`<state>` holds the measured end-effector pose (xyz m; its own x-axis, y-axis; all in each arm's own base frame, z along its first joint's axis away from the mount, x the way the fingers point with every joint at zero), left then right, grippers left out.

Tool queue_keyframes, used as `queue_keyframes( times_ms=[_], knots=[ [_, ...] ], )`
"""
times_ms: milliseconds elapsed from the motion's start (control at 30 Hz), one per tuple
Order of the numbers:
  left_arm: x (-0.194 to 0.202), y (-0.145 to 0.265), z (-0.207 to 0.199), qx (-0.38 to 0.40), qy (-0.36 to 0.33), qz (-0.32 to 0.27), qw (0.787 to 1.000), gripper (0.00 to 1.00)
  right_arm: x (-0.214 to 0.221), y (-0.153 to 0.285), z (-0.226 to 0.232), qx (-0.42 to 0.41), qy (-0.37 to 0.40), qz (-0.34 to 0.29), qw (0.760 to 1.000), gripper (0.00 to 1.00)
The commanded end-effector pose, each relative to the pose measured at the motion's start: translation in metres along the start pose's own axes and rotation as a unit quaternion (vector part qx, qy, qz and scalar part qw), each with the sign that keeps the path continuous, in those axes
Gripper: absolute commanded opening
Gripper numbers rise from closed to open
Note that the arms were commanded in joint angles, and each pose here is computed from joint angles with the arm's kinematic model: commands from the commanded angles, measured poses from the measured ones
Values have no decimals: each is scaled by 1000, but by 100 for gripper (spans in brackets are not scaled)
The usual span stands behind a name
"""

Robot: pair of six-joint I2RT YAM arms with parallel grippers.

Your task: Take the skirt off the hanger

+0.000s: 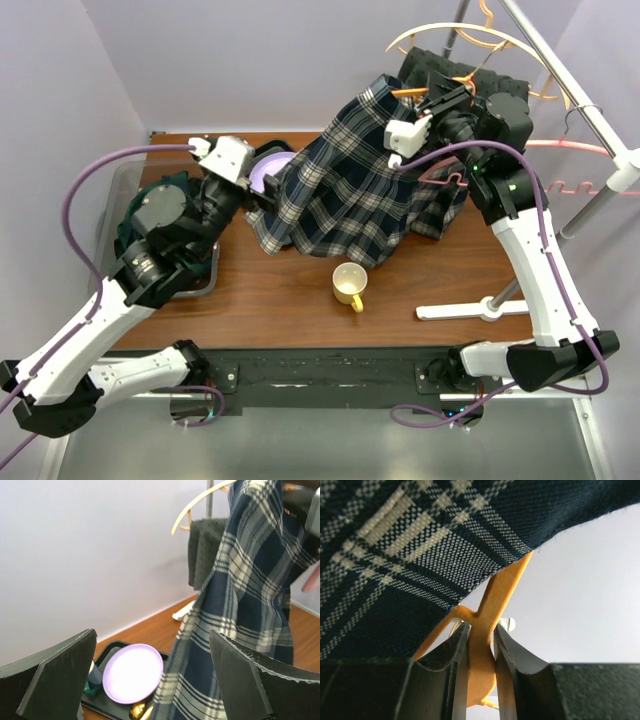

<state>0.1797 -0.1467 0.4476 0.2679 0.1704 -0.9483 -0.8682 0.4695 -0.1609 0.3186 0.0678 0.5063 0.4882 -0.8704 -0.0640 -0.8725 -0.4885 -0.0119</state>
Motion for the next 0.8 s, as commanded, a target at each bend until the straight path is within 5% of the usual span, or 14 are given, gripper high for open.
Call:
queue_keyframes(
  times_ms=[0,433,767],
  knots=[
    [-20,-2,10,-14,-20,-5,1000,100,-14,35,-59,126,30,-14,991,0],
    [-21,-20,-11,73,-12,-14,997,100,-40,44,-57,122,-28,-110,986,0],
    [-34,-25,-18,121,-4,-33,992,100,-47,46,-48,105,-39,-128,985,0]
  ],
)
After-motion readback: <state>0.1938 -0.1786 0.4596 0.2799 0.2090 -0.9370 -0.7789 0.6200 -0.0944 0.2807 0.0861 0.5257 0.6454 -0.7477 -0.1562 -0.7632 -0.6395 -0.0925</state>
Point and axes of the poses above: each gripper's point midway between its finger pads, its own y axis back along the fingers, its own z axis along the line the jaws close on, x = y × z, the point moved 10 cm from there along y, back along the fingers, and after that the axes turned 8 degrees about -y, right-handed, at the moved point
